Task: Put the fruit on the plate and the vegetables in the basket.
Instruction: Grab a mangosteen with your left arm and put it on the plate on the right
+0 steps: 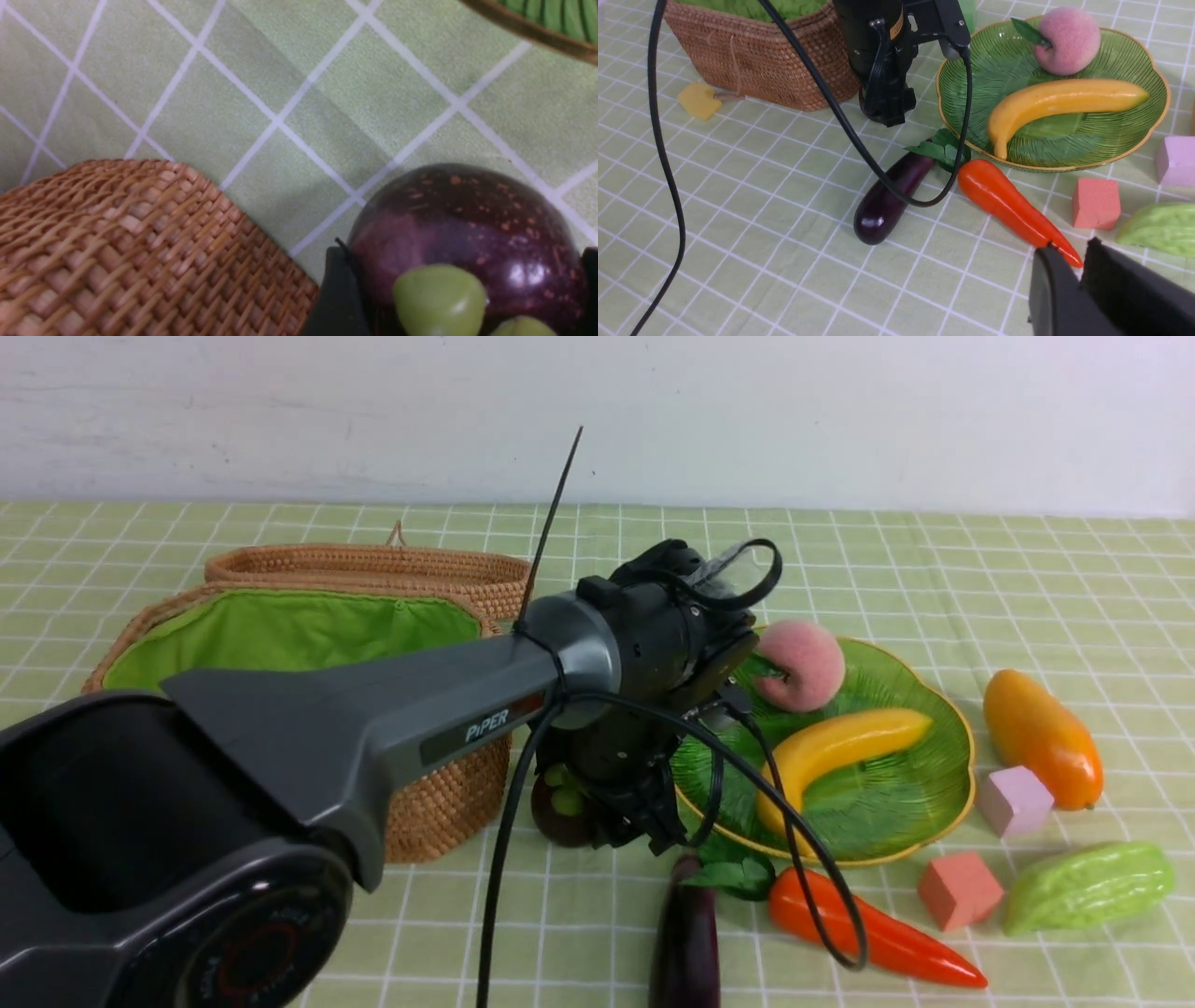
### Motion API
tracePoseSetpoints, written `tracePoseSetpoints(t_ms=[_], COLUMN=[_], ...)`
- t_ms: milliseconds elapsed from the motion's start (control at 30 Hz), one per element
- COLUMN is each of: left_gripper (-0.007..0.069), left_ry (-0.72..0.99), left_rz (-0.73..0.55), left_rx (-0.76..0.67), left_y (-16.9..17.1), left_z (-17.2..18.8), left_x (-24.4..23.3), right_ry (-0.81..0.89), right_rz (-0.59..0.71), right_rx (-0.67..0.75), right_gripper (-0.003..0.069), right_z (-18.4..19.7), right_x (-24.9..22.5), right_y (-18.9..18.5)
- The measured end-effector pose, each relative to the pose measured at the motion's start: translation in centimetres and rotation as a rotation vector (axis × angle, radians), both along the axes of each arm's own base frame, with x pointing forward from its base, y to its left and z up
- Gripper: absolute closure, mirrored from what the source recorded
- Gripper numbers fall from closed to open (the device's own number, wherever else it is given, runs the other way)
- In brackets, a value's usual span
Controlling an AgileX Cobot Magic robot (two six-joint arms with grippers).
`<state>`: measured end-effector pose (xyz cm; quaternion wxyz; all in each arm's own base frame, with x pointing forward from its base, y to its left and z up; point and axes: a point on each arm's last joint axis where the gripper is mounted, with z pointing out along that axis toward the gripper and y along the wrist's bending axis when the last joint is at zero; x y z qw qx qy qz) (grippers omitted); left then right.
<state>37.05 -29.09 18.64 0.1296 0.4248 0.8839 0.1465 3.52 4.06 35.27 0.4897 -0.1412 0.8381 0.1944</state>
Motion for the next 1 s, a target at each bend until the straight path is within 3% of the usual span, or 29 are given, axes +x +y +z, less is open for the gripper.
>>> tracePoseSetpoints(t_ms=[233, 367, 567, 667, 800, 1000], left_gripper=[0.0056, 0.0056, 0.0056, 0.0056, 0.0056, 0.0056], left_ry=[0.003, -0.014, -0.173, -0.175, -0.187, -0.179], left_rz=[0.005, 0.022, 0.049, 0.031, 0.016, 0.027], left_rx=[0.003, -0.016, -0.257, -0.394, -0.546, -0.491], left_y=[0.0, -0.1, -1.9, -3.1, -5.3, -6.0], left_z=[0.2, 2.2, 11.4, 12.9, 11.1, 6.8], left_x=[0.0, 0.0, -1.3, -1.8, -0.7, 1.0], right_ry=[-0.004, -0.01, -0.034, -0.038, -0.036, 0.009], right_rz=[-0.002, -0.005, -0.011, -0.013, -0.008, 0.022], right_rx=[0.001, 0.003, 0.019, 0.025, 0.032, 0.033], right_gripper=[0.0554, 0.0554, 0.0554, 0.0554, 0.0554, 0.0554], right_z=[0.0, 0.1, 0.3, 0.4, 0.4, 0.1], right_x=[0.0, 0.1, 0.2, 0.2, 0.2, -0.1], right_y=[0.0, 0.0, 0.0, 0.0, 0.1, 0.3])
